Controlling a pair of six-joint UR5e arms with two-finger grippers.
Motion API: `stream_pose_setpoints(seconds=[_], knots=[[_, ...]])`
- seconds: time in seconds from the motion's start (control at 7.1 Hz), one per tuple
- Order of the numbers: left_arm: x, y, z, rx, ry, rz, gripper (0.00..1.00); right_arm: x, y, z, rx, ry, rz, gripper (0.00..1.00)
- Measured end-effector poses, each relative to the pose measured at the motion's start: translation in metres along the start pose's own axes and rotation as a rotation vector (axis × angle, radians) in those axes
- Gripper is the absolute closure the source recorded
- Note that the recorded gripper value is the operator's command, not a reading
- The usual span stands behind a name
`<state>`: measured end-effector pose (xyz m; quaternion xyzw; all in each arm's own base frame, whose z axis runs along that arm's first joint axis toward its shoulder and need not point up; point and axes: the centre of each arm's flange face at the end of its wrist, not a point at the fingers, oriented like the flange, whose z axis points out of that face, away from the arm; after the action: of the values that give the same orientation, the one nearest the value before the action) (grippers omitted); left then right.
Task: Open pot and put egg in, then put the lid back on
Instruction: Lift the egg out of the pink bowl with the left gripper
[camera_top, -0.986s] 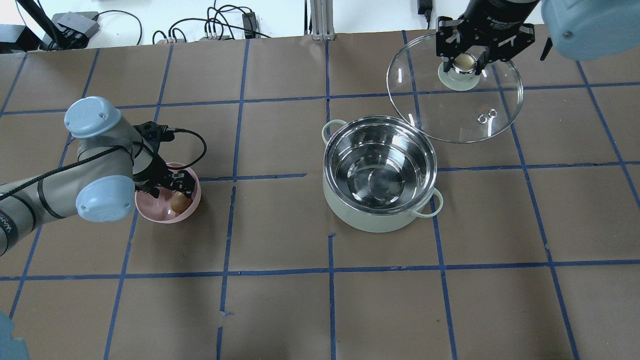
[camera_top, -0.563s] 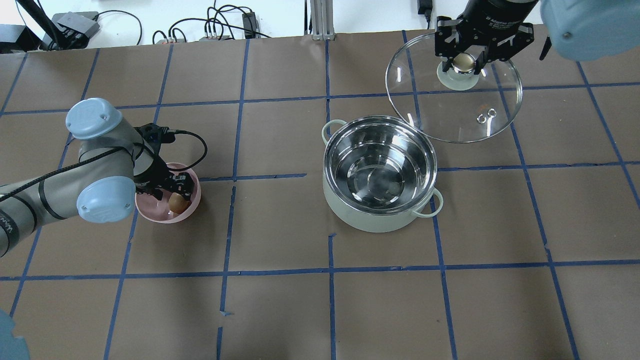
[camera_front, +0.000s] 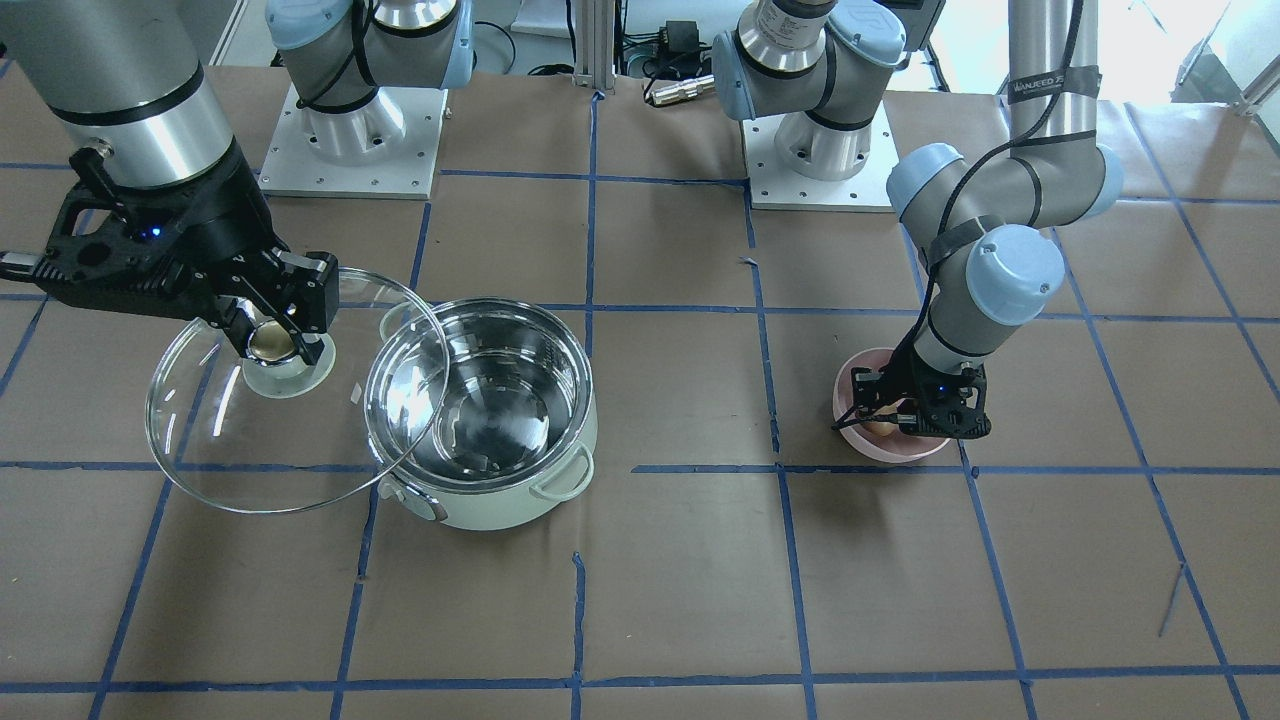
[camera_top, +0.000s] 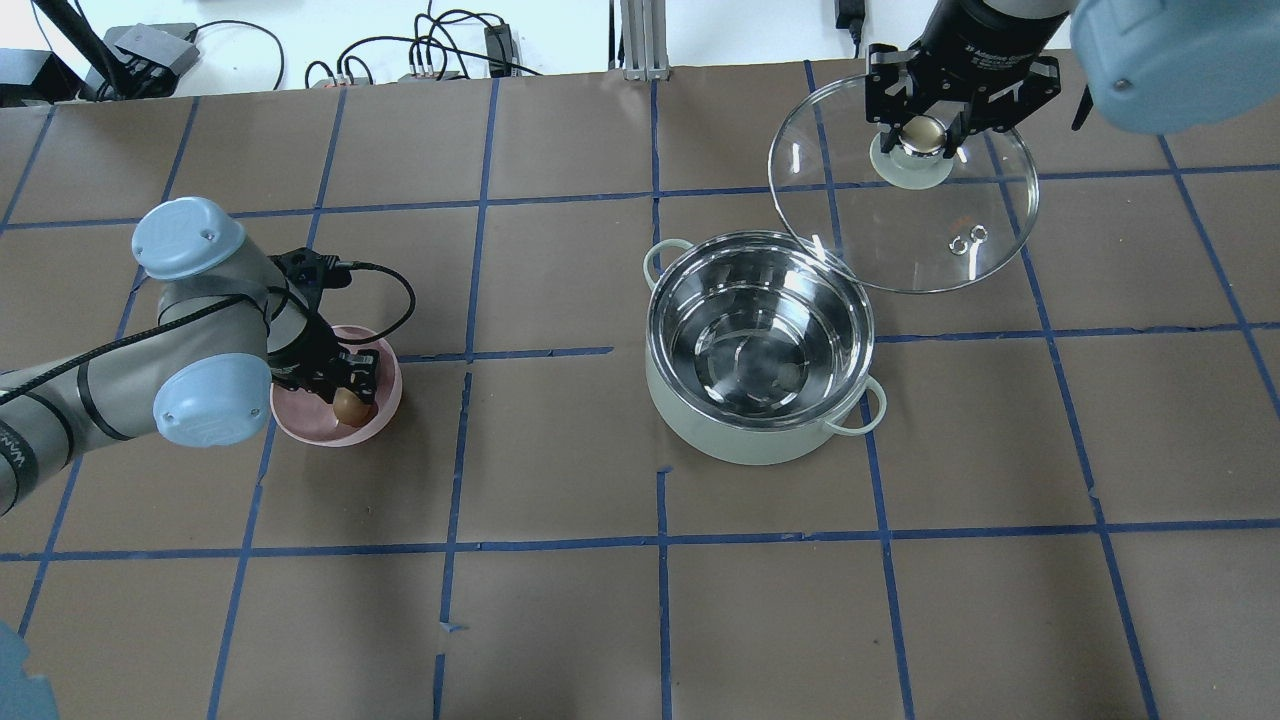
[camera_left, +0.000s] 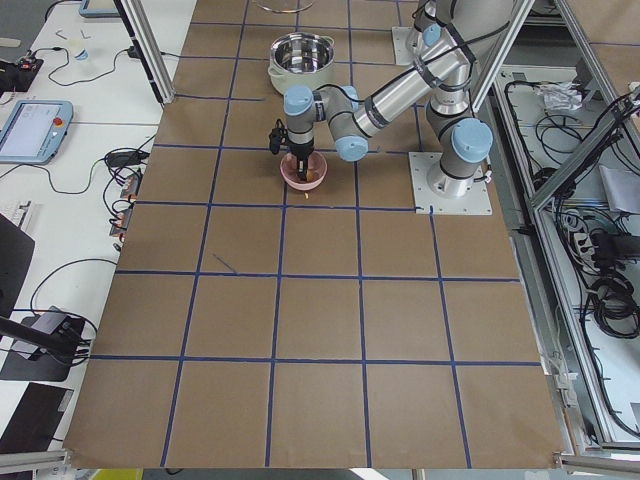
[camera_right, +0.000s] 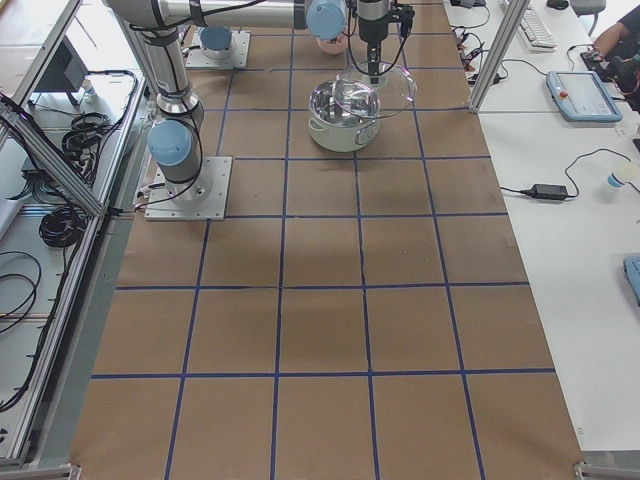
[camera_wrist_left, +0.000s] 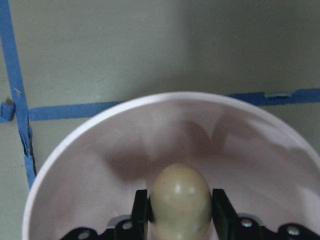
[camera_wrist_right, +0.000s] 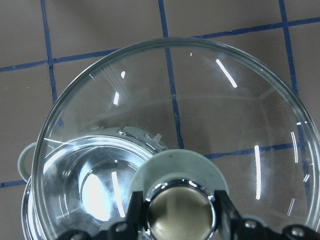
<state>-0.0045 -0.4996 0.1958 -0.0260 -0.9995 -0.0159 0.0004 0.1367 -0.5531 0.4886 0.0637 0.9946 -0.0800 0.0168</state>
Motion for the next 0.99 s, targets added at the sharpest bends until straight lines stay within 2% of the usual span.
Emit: stream_pose_setpoints(seconds=[0.42,0.7,0.99], knots=[[0.003,-0.006,-0.021,0.024,-0.008,-0.004,0.81,0.001,-0.001,0.004,0.008,0.001,-0.012,0.54],[0.017,-0.024,-0.071,0.044,-0.006,0.007,0.81,0.001,-0.001,0.002,0.011,0.001,-0.012,0.54],[0.051,-0.046,-0.132,0.094,-0.012,0.023,0.84,0.001,0.000,0.002,0.011,0.004,-0.013,0.56]])
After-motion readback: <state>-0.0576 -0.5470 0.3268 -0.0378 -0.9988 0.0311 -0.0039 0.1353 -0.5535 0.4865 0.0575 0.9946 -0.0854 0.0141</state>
